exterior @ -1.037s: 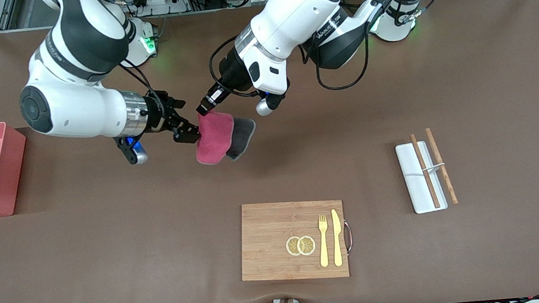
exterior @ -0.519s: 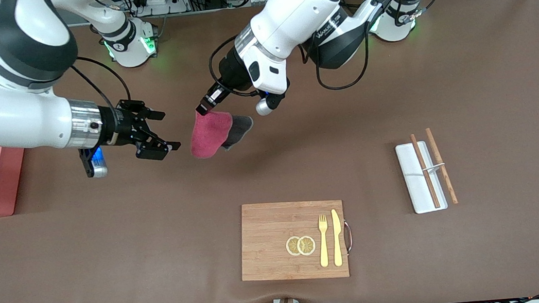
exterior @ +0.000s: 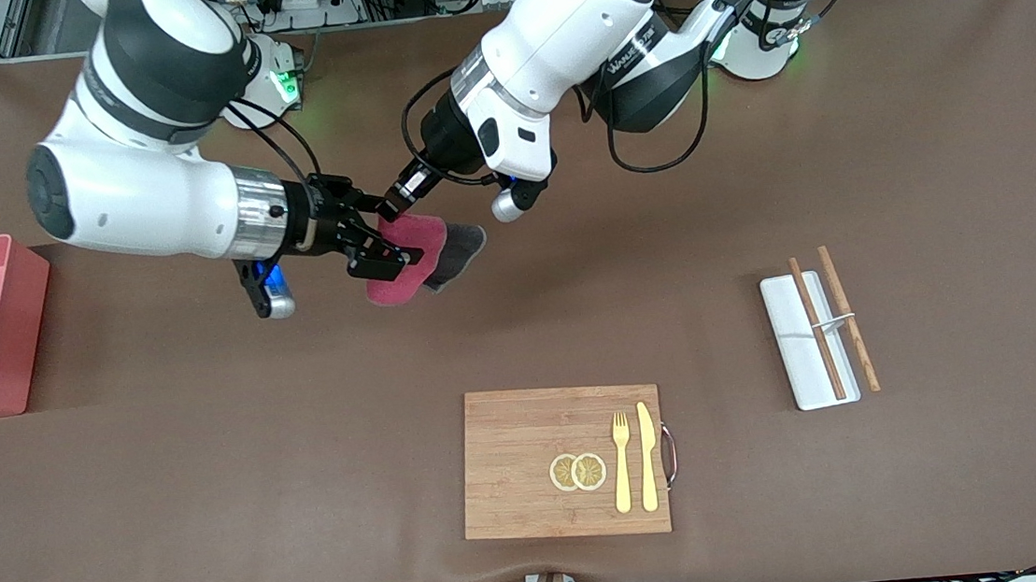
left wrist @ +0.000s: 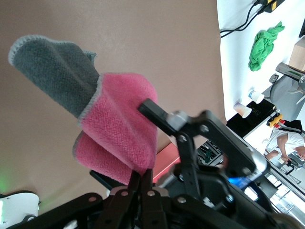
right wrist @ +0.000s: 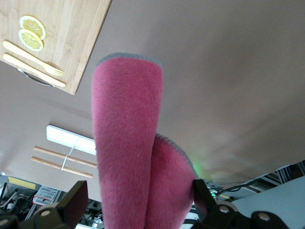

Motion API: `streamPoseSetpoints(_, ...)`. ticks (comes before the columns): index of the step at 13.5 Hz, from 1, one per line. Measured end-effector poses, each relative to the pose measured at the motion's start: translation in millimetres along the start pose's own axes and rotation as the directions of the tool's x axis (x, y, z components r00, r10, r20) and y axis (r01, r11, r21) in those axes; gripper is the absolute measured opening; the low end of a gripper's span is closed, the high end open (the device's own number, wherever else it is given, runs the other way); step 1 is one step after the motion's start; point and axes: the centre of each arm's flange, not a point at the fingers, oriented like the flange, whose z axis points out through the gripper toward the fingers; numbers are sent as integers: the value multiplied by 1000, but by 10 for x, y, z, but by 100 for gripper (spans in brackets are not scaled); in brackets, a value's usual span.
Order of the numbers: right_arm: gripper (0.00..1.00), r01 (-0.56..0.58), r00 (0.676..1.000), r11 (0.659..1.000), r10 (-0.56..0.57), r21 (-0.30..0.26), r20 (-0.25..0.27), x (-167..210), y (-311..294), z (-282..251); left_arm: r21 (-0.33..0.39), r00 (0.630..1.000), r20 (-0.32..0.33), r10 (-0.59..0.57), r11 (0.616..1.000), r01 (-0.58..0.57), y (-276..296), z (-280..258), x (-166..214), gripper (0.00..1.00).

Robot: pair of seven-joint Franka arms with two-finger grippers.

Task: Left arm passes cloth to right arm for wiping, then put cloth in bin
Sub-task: 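Grasp the pink cloth with the right gripper beside the left gripper, then release the cloth from the left gripper and withdraw it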

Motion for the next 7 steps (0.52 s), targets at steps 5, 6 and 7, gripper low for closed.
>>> streamPoseSetpoints(5,39,-35,999,999,35,-7,-2,239,-4,38,3,1000,0,-1,1000,1,-6,17,10,4)
streamPoseSetpoints(6,30,-39,999,999,39,-5,-3,265,-1,24,3,1000,0,-1,1000,1,-7,18,10,4)
streamPoseSetpoints(7,18,-41,999,999,41,-3,-3,282,1,11,3,1000,0,-2,1000,2,-7,19,10,7)
